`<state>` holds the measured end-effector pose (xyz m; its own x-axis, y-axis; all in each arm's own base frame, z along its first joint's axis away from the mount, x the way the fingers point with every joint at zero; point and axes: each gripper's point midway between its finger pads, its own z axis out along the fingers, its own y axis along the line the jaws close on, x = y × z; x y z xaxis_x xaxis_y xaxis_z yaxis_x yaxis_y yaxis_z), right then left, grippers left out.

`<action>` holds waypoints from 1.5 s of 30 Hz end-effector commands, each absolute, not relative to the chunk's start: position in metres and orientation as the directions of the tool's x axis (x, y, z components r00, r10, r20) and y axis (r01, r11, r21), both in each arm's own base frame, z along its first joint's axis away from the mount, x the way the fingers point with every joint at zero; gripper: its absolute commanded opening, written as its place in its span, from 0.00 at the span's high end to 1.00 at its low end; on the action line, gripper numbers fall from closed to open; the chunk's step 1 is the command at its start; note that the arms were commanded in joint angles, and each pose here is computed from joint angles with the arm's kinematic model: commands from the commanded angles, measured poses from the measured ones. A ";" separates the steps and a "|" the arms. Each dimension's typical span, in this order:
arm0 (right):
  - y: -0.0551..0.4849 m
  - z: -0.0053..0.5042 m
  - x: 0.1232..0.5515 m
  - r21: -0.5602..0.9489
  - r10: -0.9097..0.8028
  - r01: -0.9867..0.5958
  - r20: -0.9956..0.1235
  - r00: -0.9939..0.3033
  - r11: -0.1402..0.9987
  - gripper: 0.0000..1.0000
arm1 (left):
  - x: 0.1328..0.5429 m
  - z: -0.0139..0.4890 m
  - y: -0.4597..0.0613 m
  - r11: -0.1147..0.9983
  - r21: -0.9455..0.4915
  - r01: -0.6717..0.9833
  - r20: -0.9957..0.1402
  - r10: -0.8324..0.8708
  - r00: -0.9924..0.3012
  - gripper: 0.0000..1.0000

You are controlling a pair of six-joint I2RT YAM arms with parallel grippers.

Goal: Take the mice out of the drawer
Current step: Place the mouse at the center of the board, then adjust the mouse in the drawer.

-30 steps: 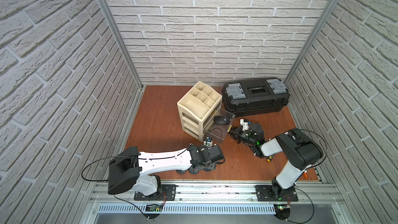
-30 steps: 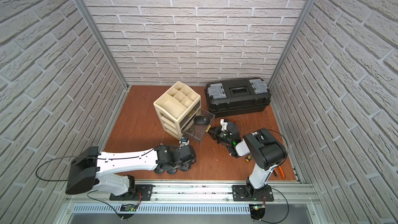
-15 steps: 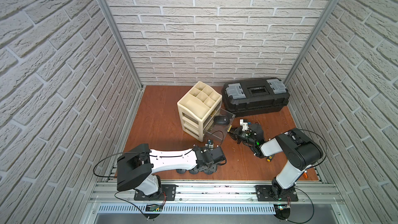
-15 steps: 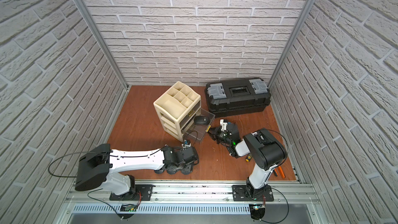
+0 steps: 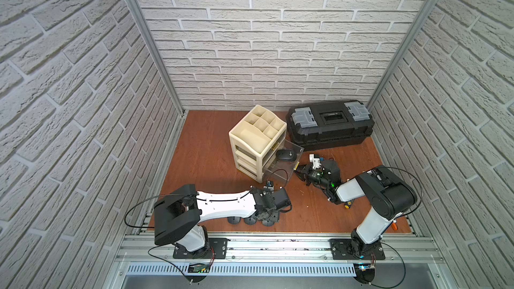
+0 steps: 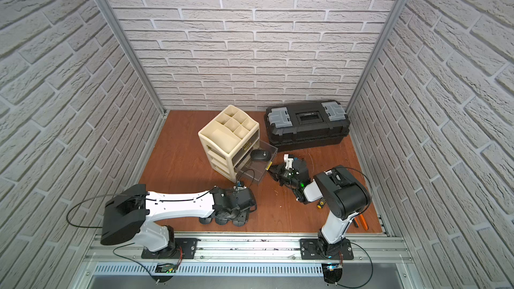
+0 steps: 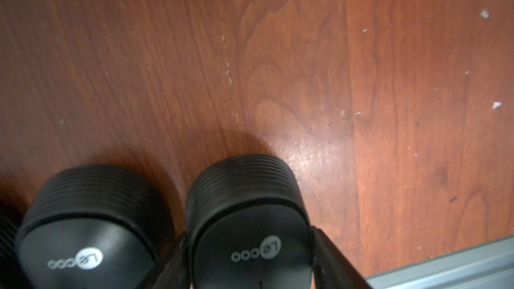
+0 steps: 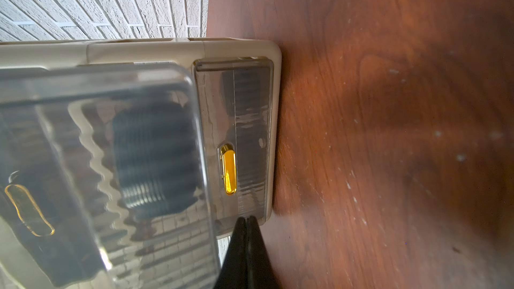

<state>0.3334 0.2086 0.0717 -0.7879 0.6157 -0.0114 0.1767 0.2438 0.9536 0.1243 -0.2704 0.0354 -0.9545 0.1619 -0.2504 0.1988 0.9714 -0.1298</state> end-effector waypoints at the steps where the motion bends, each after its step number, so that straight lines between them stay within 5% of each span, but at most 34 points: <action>1: 0.211 0.078 0.332 0.961 0.611 0.132 -0.046 -0.791 0.243 0.97 | 0.125 0.033 -0.262 0.977 -0.105 0.187 -0.232 0.159 -0.960 0.28; 16: 0.210 0.075 0.332 0.961 0.612 0.135 -0.044 -0.790 0.243 0.97 | 0.139 0.082 -0.296 0.909 -0.154 0.387 -0.344 0.318 -0.884 0.15; 23: 0.211 0.075 0.333 0.962 0.611 0.134 -0.040 -0.791 0.237 0.97 | 0.121 0.146 -0.353 0.647 -0.240 0.724 -0.432 0.596 -0.676 0.21; 30: 0.212 0.073 0.333 0.962 0.611 0.135 -0.039 -0.791 0.236 0.97 | 0.143 0.216 -0.387 0.506 -0.223 0.833 -0.546 0.644 -0.537 0.30; 45: 0.215 0.076 0.334 0.966 0.609 0.127 -0.039 -0.792 0.227 0.97 | 0.288 0.219 -0.385 0.638 0.018 0.770 -0.573 0.638 -0.515 0.74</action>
